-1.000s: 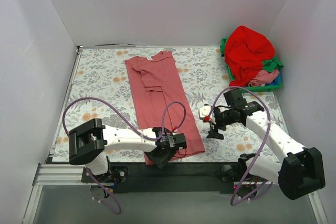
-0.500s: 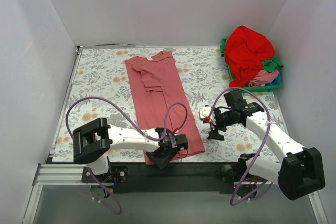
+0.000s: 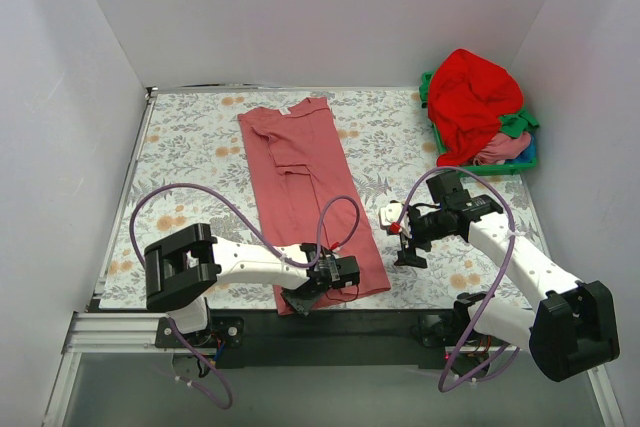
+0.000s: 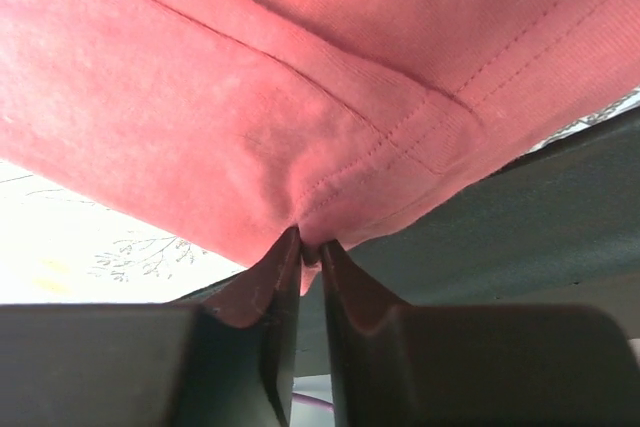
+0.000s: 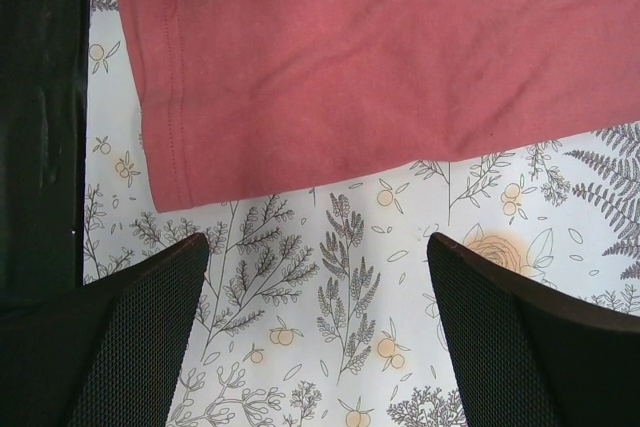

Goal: Fold and stack the t-shirts
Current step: Fold the tshirt

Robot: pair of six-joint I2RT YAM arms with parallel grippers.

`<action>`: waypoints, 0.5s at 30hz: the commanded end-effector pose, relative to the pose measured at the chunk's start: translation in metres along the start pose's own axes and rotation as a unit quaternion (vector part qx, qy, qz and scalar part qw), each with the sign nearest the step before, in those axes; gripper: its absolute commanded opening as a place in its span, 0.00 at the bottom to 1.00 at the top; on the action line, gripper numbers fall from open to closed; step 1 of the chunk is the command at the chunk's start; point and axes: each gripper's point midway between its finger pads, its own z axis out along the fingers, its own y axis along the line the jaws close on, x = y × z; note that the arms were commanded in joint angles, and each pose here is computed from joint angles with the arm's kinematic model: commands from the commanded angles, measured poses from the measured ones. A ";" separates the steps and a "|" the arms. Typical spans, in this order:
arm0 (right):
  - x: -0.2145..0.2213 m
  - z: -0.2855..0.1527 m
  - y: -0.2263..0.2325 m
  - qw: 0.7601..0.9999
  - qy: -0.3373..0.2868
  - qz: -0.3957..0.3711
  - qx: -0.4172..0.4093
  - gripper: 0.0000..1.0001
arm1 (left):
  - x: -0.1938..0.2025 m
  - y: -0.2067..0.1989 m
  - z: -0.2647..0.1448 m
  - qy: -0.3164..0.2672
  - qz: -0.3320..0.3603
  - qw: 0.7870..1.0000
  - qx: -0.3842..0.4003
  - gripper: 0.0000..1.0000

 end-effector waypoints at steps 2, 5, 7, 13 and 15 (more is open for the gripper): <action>-0.004 0.000 0.005 1.000 -0.014 0.004 -0.007 0.96 | -0.013 -0.014 0.004 -0.021 -0.008 0.999 0.027 0.08; -0.005 0.000 0.007 1.000 -0.016 0.003 -0.008 0.96 | -0.013 -0.017 0.002 -0.023 -0.006 0.999 0.037 0.02; -0.005 -0.001 0.010 1.000 -0.017 0.003 -0.015 0.96 | -0.014 -0.020 -0.001 -0.029 -0.004 0.998 0.050 0.01; 0.000 0.003 0.019 0.999 -0.003 -0.004 -0.036 0.96 | -0.013 -0.026 -0.007 -0.031 0.001 0.997 0.074 0.25; -0.001 0.003 0.020 0.999 -0.004 -0.004 -0.040 0.96 | -0.014 -0.027 -0.009 -0.034 0.002 0.996 0.078 0.29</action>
